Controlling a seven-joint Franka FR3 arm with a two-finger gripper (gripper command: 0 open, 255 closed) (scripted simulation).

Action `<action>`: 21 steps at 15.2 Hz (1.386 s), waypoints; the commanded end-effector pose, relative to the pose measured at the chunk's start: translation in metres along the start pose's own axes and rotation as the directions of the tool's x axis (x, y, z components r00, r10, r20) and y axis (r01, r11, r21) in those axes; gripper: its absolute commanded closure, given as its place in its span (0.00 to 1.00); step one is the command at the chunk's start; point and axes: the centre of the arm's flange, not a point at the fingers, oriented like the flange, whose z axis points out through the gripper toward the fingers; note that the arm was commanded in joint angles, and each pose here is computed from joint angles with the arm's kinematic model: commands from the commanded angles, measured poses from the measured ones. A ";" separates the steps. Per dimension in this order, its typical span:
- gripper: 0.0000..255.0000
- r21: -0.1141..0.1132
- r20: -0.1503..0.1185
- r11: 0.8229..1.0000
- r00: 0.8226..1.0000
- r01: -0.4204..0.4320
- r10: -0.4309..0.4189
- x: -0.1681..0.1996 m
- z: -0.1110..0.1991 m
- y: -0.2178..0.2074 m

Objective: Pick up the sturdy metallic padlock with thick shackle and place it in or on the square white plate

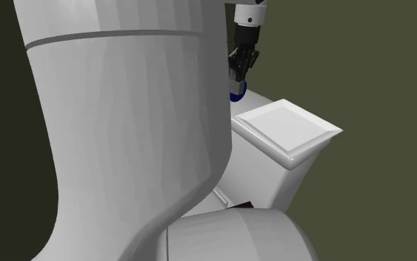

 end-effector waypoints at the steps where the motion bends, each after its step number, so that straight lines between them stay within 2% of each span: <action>1: 1.00 0.000 0.000 1.000 1.000 0.000 0.000 -0.021 -0.004 0.007; 15: 1.00 0.000 0.000 1.000 1.000 0.000 0.000 -0.195 -0.018 0.066; 21: 1.00 0.000 0.000 1.000 1.000 0.000 0.000 -0.195 0.013 0.068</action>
